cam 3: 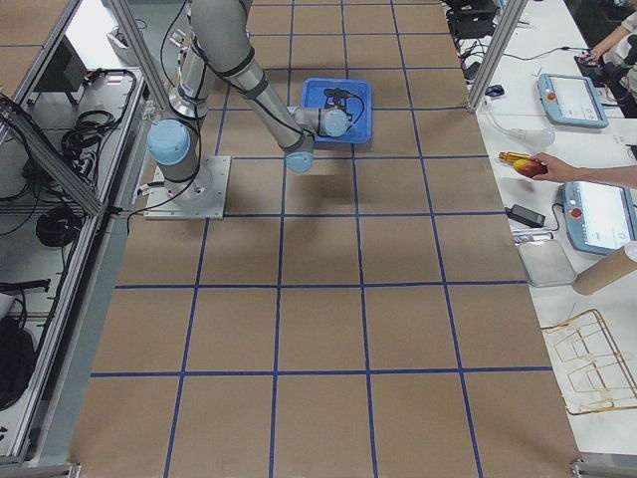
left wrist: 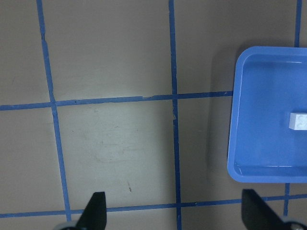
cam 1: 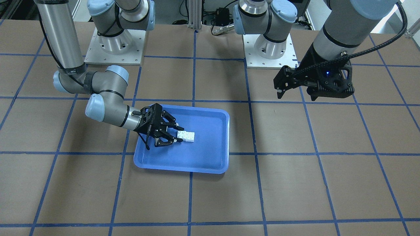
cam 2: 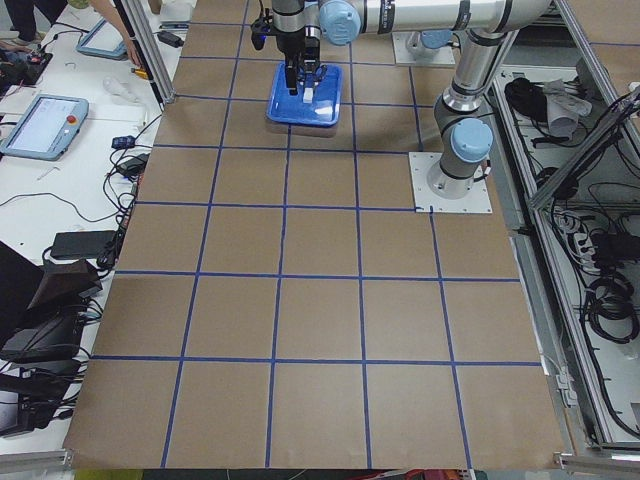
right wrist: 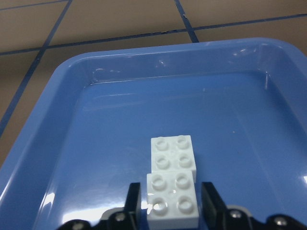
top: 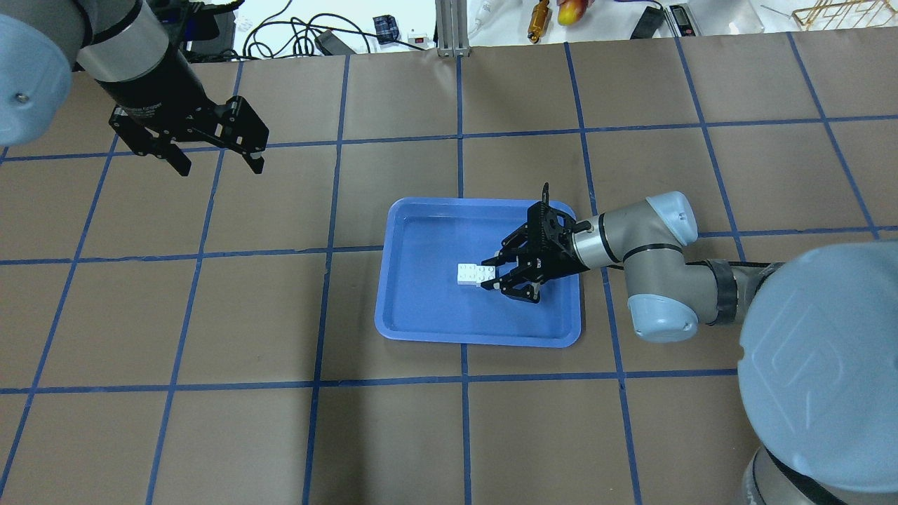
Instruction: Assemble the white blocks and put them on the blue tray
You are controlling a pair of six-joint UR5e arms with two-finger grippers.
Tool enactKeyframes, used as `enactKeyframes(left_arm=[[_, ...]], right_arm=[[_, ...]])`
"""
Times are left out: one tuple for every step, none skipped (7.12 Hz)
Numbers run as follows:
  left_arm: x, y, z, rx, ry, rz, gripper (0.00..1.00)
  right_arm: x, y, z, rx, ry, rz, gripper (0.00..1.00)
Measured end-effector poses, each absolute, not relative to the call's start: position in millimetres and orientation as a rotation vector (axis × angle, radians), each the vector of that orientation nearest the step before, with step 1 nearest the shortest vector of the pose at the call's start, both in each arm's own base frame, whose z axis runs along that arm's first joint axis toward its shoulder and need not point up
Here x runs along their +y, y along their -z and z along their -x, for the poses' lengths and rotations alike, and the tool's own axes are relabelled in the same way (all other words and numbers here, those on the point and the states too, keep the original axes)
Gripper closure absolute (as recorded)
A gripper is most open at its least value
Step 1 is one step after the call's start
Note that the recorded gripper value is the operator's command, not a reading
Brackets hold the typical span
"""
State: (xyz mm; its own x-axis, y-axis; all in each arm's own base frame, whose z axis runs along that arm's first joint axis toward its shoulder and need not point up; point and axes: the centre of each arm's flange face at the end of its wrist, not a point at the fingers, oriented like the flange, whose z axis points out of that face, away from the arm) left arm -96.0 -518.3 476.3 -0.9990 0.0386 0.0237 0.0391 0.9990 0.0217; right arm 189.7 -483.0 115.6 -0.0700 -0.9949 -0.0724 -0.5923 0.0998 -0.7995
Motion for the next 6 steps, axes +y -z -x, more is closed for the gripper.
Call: enactKeyframes(left_arm=[[-516.1,-478.6,96.3,-3.119,0.028,0.062,0.00],[-513.7,-481.9,96.4,-3.121,0.019,0.065,0.00],[-510.6,-486.0,96.5,-3.126,0.006,0.071,0.00],[-507.4,-489.9,96.4,-3.131,-0.005,0.076,0.00],[-504.8,-492.6,96.4,-3.134,-0.014,0.079,0.00],[-503.8,-493.2,96.4,-3.135,-0.017,0.080,0.00]], right_arm=[[-483.3,-116.9,-189.9,1.744,0.798,1.556,0.00],[-485.4,-121.6,-190.0,1.768,0.793,1.526,0.00],[-492.2,-136.0,-189.6,1.819,0.797,1.473,0.00],[-503.8,-160.5,-188.0,1.893,0.808,1.424,0.00],[-516.4,-191.5,-186.2,1.981,0.817,1.380,0.00],[-522.3,-221.9,-185.3,2.048,0.820,1.346,0.00]])
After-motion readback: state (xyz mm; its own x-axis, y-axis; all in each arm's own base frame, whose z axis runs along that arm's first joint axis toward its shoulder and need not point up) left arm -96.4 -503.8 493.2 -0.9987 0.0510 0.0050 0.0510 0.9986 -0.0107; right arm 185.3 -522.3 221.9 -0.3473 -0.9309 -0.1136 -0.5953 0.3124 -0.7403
